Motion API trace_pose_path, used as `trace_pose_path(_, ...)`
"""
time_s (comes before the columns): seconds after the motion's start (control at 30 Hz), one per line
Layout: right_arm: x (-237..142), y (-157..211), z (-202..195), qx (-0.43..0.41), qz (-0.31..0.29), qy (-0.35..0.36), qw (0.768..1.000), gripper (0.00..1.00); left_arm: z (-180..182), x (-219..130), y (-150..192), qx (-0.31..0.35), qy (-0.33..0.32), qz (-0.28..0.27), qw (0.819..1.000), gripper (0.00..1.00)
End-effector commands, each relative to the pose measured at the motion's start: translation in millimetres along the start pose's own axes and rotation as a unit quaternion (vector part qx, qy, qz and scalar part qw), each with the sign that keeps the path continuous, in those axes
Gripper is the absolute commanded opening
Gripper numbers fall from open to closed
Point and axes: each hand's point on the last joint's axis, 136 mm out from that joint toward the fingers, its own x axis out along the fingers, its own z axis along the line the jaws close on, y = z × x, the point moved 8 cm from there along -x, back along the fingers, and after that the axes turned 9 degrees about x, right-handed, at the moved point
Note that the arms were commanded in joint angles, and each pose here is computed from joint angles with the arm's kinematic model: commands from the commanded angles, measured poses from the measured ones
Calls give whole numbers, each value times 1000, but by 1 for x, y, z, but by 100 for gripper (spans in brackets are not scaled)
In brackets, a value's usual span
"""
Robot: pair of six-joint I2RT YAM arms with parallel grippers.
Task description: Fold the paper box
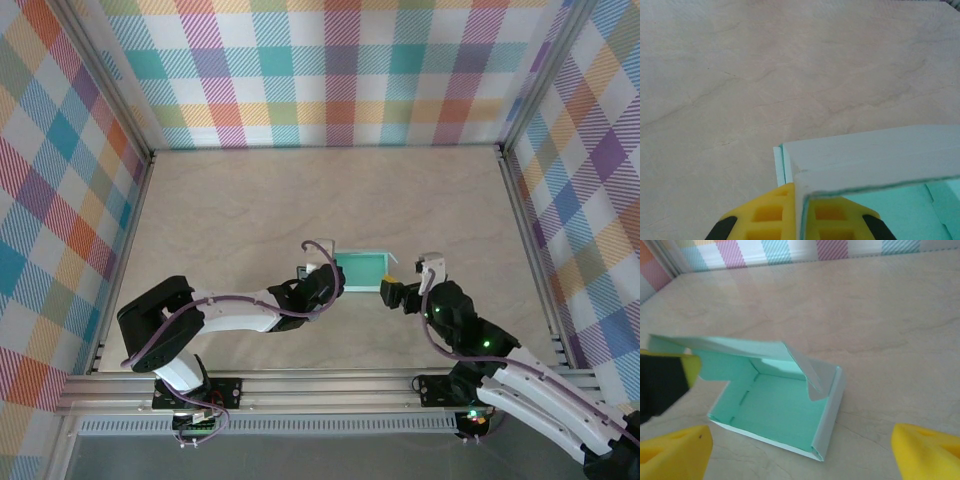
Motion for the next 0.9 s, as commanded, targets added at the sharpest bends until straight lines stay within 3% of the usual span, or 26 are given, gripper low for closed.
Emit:
trace_pose_path(0.0, -13, -20, 11, 14, 14, -22, 1000, 92, -8, -1, -6, 8, -1, -8, 1000, 0)
trace_pose_path(0.13, -9, -48, 21, 55, 20, -12, 998, 94, -8, 1, -4, 10, -2, -6, 1000, 0)
trace_pose_path(0.3, 25, -77, 25, 128, 109, 30, 985, 89, -11, 1, -1, 13, 2, -2, 1000, 0)
trace_pose_path(0.57, 81, -71, 18, 134, 172, 83, 972, 87, -14, 1, 2, 19, 4, 10, 1000, 2)
trace_pose_path(0.87, 100, -50, 6, 141, 192, 109, 965, 86, -17, -1, 2, 49, 3, 21, 999, 23)
